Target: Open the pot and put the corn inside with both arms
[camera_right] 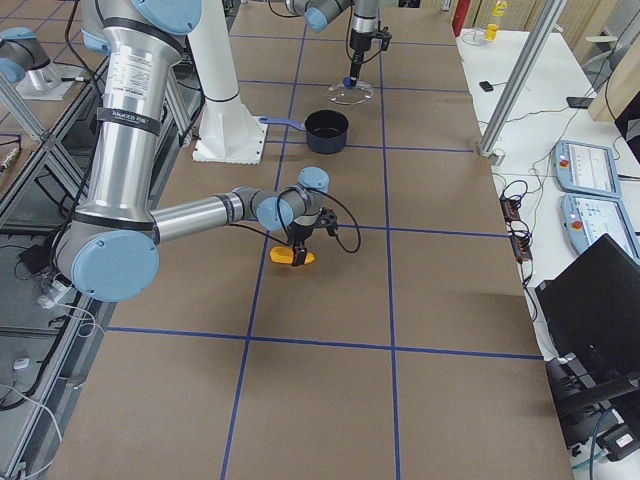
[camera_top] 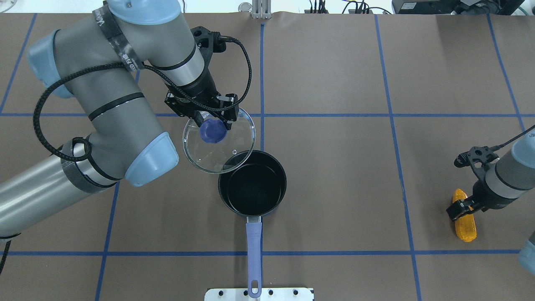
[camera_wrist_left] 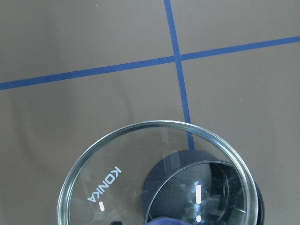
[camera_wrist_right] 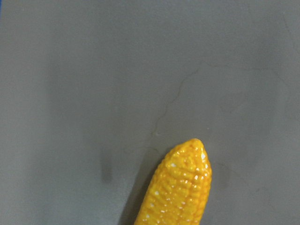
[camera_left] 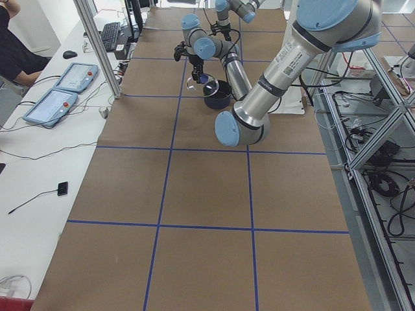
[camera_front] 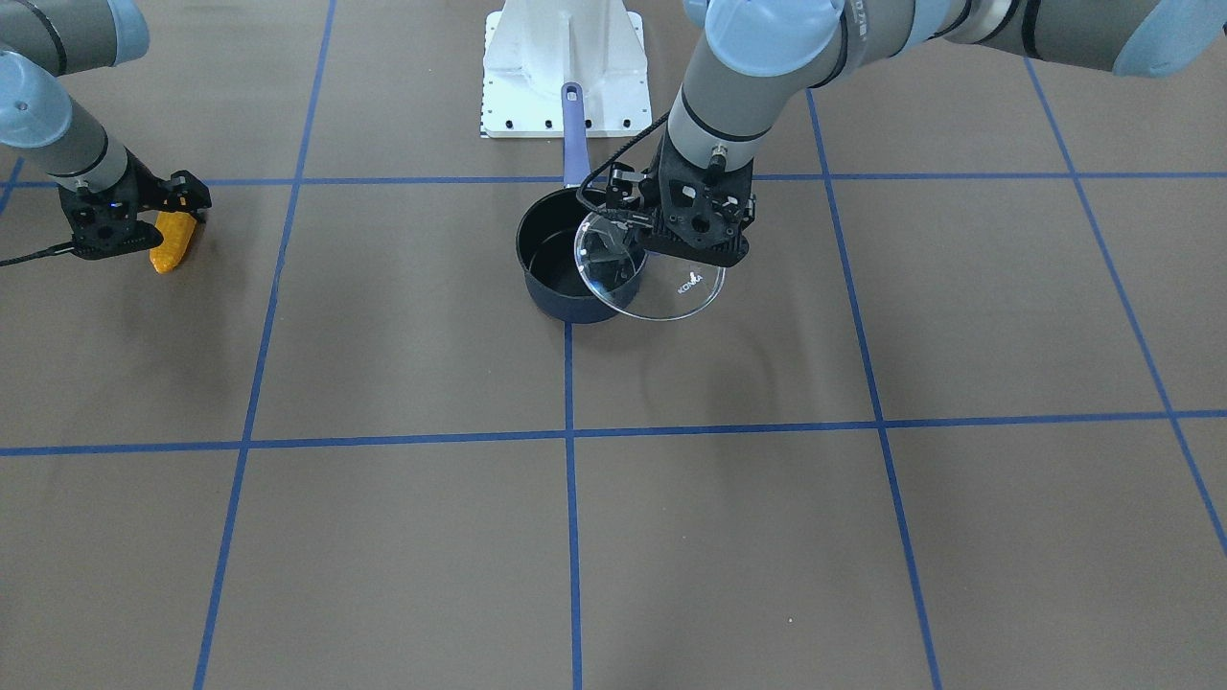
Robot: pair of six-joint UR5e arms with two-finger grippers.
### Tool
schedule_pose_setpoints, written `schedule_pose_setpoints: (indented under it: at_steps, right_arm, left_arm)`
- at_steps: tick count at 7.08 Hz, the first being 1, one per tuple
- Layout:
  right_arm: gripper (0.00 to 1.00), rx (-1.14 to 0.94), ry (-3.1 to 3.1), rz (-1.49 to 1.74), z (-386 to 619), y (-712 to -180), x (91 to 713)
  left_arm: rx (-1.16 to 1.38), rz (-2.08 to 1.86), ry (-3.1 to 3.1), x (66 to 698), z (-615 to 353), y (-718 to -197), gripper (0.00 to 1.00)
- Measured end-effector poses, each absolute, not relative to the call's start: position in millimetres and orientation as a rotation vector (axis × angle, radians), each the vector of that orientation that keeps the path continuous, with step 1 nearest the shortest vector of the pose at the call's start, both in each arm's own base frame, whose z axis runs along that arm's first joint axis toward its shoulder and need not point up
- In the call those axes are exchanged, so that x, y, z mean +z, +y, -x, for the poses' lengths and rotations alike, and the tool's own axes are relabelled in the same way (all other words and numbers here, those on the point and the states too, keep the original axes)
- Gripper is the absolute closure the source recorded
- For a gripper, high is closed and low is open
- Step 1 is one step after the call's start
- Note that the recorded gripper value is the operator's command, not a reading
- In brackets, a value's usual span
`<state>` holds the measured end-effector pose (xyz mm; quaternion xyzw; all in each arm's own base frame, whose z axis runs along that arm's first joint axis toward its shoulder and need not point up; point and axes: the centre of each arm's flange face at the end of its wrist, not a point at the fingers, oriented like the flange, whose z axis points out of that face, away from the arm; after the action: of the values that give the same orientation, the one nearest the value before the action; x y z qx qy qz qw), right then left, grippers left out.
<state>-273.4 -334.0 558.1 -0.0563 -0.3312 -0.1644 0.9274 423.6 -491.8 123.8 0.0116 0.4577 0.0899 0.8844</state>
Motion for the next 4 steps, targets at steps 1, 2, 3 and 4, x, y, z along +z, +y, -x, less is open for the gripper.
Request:
schedule_pose_setpoints:
  at_steps: [1, 2, 3, 4]
  right_arm:
    - [0.24, -0.343, -0.672, 0.116, 277.0, -332.0, 560.0]
    - [0.41, -0.350, -0.665, 0.116, 280.3, -330.4, 562.1]
    - [0.59, -0.356, -0.662, 0.116, 283.1, -329.3, 562.4]
    - [0.66, -0.363, -0.663, 0.115, 285.7, -328.4, 561.1]
  left_arm:
    - [0.181, -0.028, 0.951, 125.4, -418.8, -495.7, 0.47]
    - [0.189, -0.035, 0.943, 128.0, -413.6, -499.5, 0.47]
    - [0.212, -0.049, 0.925, 132.4, -403.2, -506.0, 0.47]
    - [0.233, -0.063, 0.905, 137.4, -389.6, -513.7, 0.47]
